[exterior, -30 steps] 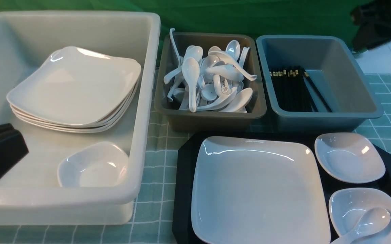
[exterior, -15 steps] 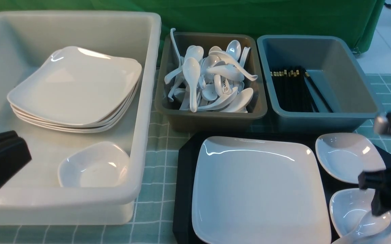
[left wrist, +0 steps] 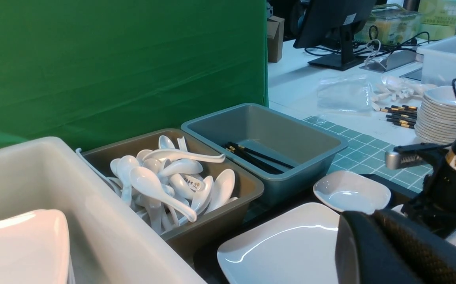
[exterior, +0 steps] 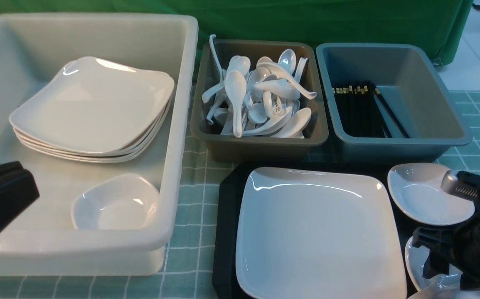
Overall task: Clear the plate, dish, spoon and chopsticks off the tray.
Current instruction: Use the right arm to grab a soup spoon from the plate, then use the right arm to put the soup spoon into the small storage box in the middle
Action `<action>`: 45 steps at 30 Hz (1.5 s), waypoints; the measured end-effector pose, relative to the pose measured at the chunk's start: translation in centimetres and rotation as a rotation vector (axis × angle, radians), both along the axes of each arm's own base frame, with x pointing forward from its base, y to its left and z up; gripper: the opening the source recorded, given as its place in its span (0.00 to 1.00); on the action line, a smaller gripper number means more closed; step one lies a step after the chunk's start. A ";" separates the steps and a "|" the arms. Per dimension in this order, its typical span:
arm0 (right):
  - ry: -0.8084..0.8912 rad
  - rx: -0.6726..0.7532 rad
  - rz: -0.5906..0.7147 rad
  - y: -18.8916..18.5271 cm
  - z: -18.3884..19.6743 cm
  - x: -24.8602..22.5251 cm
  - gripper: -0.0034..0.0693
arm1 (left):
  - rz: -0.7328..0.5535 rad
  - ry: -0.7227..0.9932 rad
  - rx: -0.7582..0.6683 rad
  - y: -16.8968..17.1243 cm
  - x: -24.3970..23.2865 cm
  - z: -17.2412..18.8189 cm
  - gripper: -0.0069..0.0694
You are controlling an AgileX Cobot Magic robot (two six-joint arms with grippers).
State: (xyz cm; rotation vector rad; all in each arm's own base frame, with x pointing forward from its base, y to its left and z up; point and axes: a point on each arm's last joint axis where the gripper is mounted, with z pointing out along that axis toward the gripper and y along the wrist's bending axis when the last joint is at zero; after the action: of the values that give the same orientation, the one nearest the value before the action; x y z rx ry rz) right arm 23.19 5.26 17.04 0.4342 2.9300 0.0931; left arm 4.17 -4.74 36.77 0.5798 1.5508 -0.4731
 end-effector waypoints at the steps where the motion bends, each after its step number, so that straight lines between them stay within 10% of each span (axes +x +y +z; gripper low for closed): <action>1: 0.008 -0.002 0.000 0.0 -0.4 0.1 0.67 | 0.000 0.000 0.000 0.0 0.0 0.0 0.11; 18: 0.009 -0.026 0.129 0.0 -0.3 0.2 0.20 | -0.001 0.004 -0.001 0.0 0.0 0.0 0.11; 26: 0.002 -0.013 0.218 0.1 3.8 -1.1 0.20 | 0.001 0.001 -0.003 0.0 0.0 0.0 0.11; 33: -0.354 0.128 0.456 4.8 12.5 1.6 0.20 | 0.026 -0.026 -0.022 0.2 0.2 0.3 0.11; 38: -0.623 0.168 0.555 10.2 17.0 8.8 0.20 | 0.047 -0.049 -0.039 0.3 0.3 0.6 0.11; 45: -0.801 0.151 0.551 15.3 13.6 20.7 0.26 | 0.052 -0.054 -0.028 0.4 0.3 0.5 0.11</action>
State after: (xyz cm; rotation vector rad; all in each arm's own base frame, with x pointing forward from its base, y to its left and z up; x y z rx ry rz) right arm 43.85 20.51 30.62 -0.3420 2.1630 0.4436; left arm 4.47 -4.37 37.31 0.5257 1.5018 -0.4354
